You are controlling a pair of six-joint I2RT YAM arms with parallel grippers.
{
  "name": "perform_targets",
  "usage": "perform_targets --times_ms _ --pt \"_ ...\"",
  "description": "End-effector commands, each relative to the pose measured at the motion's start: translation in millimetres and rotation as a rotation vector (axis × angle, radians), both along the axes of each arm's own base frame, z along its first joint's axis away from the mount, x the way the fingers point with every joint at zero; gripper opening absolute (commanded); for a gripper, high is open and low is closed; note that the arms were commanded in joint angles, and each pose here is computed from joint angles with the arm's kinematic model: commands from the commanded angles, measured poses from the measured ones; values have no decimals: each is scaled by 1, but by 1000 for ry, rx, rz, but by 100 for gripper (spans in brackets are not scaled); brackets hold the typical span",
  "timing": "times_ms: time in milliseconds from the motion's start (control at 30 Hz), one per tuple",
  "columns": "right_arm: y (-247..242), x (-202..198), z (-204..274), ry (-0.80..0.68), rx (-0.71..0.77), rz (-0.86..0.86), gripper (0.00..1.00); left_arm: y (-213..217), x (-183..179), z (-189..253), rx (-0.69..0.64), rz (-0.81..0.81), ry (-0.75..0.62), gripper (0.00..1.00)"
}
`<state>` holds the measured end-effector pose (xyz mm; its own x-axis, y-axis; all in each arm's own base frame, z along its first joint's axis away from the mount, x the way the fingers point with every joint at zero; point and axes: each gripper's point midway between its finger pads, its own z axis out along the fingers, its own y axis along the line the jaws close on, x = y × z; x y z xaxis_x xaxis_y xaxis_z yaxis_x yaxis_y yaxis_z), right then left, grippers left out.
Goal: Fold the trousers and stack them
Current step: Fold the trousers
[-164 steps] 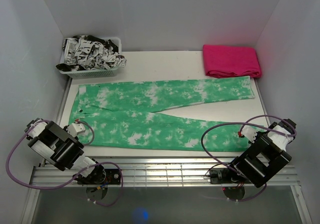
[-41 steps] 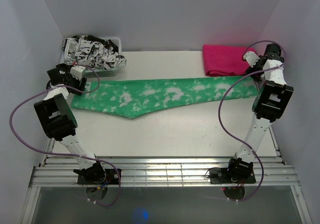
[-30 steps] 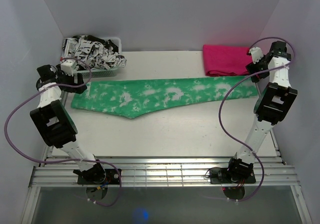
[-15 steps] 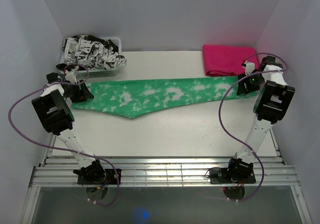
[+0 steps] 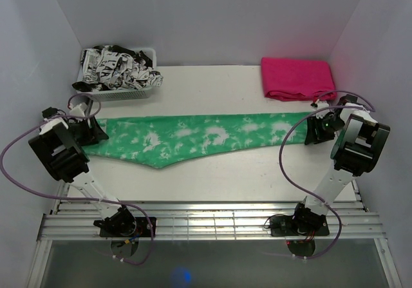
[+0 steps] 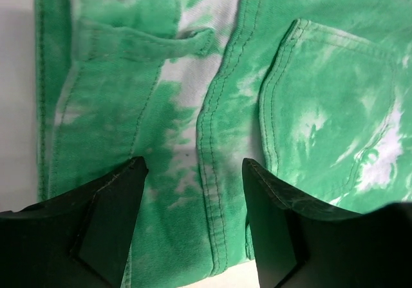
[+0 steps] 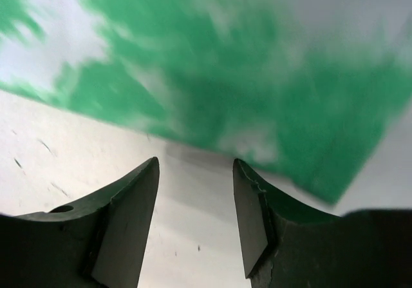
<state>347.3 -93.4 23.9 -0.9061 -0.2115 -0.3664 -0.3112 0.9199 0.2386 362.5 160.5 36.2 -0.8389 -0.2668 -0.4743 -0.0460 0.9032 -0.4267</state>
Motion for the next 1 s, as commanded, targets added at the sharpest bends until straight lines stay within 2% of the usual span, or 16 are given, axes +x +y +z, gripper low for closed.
perform_targets --times_ms 0,133,267,400,567,667,833,967 --pt "-19 -51 -6 107 -31 -16 56 18 -38 4 151 -63 47 73" --pt "-12 -66 29 44 19 -6 59 9 -38 23 166 -121 -24 79" --pt "-20 -45 73 -59 18 -76 65 -3 -28 48 122 -149 -111 81" --pt "-34 -21 86 -75 51 -205 66 -19 -20 66 63 -179 -178 81" --pt "-48 17 74 -61 179 -415 68 -35 -15 76 45 -215 -222 83" --pt "-52 39 65 -92 223 -484 75 -42 -13 79 26 -220 -235 85" --pt "-42 60 38 -63 270 -472 74 -42 -9 82 40 -222 -237 86" --pt "-27 59 11 -7 286 -479 73 -37 -3 89 46 -205 -245 87"
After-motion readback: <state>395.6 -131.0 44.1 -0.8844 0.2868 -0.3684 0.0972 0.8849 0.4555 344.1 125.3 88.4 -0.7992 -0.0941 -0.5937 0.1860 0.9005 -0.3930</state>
